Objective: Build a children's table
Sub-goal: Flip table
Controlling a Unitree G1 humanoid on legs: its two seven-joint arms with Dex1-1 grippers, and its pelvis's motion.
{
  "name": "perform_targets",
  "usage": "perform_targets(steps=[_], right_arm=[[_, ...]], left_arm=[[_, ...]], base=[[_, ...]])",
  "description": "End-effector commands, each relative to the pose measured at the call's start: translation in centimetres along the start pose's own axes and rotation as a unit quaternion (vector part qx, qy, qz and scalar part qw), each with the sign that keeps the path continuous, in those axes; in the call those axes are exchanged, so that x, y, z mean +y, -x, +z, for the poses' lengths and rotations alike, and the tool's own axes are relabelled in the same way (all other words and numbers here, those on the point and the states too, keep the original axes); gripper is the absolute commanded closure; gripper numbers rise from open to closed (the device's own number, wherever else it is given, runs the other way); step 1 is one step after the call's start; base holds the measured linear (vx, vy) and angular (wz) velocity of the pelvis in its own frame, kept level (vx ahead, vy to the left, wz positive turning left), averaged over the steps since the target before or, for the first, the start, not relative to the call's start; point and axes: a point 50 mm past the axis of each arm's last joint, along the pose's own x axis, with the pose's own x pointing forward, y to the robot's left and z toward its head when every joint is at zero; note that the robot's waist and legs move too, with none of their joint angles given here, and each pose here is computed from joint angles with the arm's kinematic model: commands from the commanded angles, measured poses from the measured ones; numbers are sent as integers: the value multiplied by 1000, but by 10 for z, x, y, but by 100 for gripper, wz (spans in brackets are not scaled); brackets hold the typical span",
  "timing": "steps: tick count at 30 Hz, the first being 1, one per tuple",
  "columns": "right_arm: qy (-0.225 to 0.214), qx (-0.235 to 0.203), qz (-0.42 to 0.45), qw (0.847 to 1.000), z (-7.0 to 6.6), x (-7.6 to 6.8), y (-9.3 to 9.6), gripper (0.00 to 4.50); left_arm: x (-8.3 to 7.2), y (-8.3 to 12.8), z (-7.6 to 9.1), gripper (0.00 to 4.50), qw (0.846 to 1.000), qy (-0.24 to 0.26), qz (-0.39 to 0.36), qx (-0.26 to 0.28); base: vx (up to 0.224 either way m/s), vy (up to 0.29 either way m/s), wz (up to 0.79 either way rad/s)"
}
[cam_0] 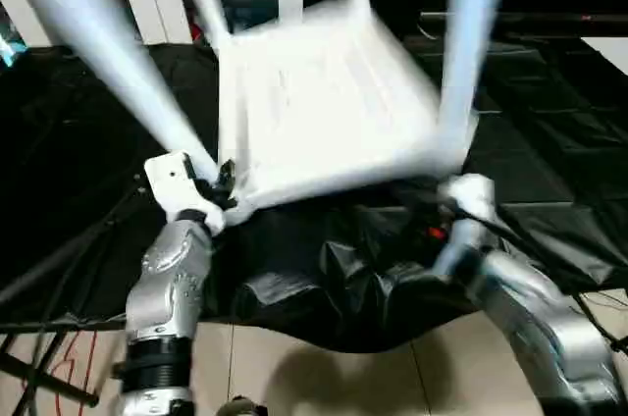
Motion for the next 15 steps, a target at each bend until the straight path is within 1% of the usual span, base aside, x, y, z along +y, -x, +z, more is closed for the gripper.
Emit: perform_targets(steps=[1, 4, 6, 7, 9, 14, 15], right_arm=[[-47, -23, -21, 998, 7, -6, -12, 0], [-63, -19, -48, 997, 4, -13, -23, 0], [-79, -31, -37, 996, 6, -11, -30, 0], [-92, -40, -34, 994, 8, -11, -32, 0], [-144, -78, -27, 986, 15, -10, -43, 0], [-171, -72, -75, 980, 11, -19, -54, 0], [-193, -82, -82, 974, 12, -20, -59, 0]], left_arm=[[-2, 2, -7, 240, 999, 25, -9, 26], [-3, 1, -6, 240, 999, 31, -12, 26], [-4, 1, -5, 240, 999, 37, -13, 31], [-4, 1, -5, 240, 999, 39, -13, 32], [-5, 2, -5, 240, 998, 44, -16, 35], [-8, 2, -5, 240, 998, 48, -22, 36], [-8, 2, -6, 240, 998, 48, -23, 37]], base=[[0, 0, 0], [0, 0, 0], [0, 0, 0], [0, 0, 0], [0, 0, 0], [0, 0, 0], [0, 0, 0]])
